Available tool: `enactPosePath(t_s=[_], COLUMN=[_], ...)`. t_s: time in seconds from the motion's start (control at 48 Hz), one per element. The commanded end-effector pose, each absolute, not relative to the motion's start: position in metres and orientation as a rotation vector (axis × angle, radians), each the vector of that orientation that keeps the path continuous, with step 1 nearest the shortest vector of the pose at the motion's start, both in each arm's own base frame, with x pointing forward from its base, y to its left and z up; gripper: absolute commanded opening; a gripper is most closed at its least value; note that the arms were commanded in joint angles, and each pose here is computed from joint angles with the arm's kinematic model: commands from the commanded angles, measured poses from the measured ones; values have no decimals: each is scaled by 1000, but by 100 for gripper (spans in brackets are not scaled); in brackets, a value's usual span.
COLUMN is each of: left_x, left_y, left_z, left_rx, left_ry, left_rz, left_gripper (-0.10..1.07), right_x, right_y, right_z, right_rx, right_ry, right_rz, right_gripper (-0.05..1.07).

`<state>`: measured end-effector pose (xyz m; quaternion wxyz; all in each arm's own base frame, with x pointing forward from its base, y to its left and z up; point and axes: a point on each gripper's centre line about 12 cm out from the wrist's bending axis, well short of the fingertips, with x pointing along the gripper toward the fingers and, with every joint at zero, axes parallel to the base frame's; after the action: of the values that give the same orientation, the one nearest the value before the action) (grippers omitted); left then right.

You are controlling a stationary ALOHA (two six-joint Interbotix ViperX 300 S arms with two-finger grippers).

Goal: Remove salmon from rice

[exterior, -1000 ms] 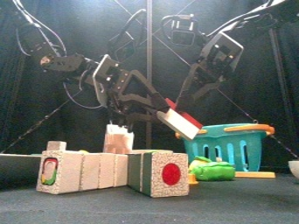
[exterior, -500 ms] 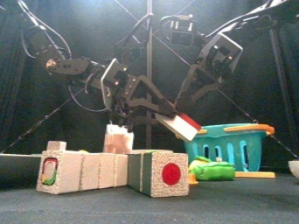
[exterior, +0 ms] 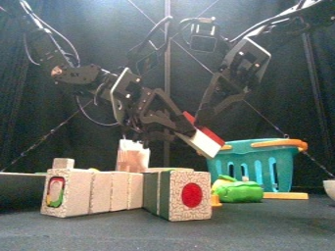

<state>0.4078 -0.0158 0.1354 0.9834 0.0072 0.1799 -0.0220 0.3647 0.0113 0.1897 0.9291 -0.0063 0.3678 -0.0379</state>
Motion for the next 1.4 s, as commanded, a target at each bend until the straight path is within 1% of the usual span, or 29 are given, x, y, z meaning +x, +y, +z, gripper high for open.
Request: enactPosePath(t_s=[0.0,0.354,0.625,0.708,0.917,1.0,1.375], left_x=[414,418,419,420,420,419,417], left_y=[-18,-16,-16,-15,-15,-14,-12], left_z=[145,148,145,145,147,147,147], left_rx=[21,19,21,20,23,23,18], left_ry=[342,336,345,343,339,339,336], left_rz=[-52,-47,-46,-44,-44,-43,-35], left_gripper=[88,88,85,80,57,52,50], right_x=[371,371,371,371,370,370,367], right_y=[10,11,10,10,10,10,10], right_z=[205,205,206,205,205,204,200], right_rx=[-9,-9,-10,-10,-8,-7,-2], right_ry=[705,703,703,705,706,708,720], right_rz=[-77,-74,-75,-75,-76,-76,-78], right_gripper=[56,56,56,56,56,56,56])
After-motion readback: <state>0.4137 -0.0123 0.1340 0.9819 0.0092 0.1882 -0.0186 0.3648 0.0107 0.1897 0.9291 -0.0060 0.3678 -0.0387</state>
